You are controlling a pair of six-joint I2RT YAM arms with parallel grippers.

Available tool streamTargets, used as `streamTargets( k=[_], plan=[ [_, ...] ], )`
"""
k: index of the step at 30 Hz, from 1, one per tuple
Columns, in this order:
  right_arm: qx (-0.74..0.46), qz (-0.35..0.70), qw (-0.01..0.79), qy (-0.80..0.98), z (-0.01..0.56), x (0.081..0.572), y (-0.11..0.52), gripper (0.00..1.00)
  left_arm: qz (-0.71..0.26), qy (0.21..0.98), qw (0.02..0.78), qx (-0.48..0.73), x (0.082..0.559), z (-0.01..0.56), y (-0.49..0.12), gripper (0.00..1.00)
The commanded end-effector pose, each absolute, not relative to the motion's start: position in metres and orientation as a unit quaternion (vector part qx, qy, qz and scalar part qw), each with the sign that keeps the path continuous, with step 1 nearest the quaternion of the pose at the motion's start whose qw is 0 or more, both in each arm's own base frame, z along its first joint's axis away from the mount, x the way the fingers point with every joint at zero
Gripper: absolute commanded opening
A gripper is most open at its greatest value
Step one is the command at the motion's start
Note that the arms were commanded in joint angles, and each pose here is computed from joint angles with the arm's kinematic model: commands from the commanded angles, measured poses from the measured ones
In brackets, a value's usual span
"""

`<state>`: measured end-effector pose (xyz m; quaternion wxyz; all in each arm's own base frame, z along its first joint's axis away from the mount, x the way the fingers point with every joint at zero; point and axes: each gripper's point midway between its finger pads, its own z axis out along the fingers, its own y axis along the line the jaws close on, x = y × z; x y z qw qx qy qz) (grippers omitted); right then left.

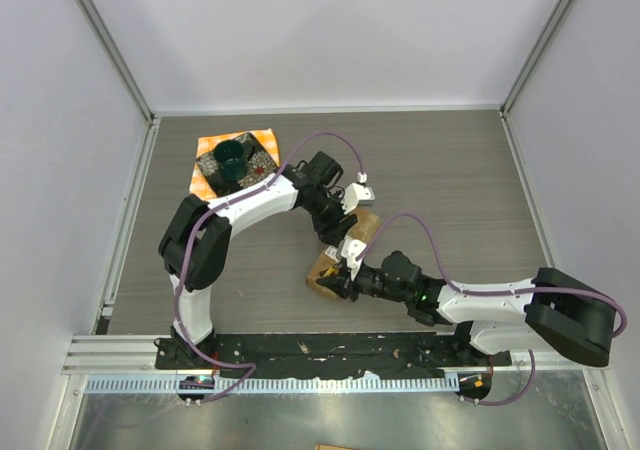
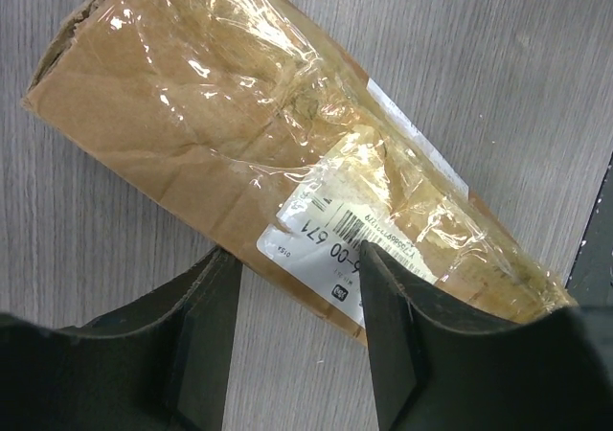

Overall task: Unpack the express box
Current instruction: Cut the express box at the center of the board.

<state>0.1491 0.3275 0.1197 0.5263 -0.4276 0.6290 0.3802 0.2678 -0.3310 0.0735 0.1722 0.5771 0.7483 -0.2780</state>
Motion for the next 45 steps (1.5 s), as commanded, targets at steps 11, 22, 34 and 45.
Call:
streamTargets(
  k=[11, 22, 34, 45],
  plan=[
    [-0.422, 0.372, 0.490, 0.666, 0.119, 0.134, 0.310, 0.01, -0.206, 0.721, 0.096, 0.654, 0.251, 0.025, -0.293, 0.14],
    [-0.423, 0.372, 0.470, 0.680, 0.104, 0.126, 0.310, 0.01, -0.202, 0.720, 0.097, 0.657, 0.250, 0.025, -0.290, 0.08],
    [-0.406, 0.362, 0.420, 0.727, 0.063, 0.119, 0.317, 0.01, -0.173, 0.706, 0.093, 0.680, 0.254, 0.028, -0.278, 0.06],
    [-0.407, 0.306, 0.458, 0.728, 0.082, 0.106, 0.308, 0.01, -0.142, 0.697, 0.069, 0.699, 0.257, 0.020, -0.263, 0.04]
  ],
)
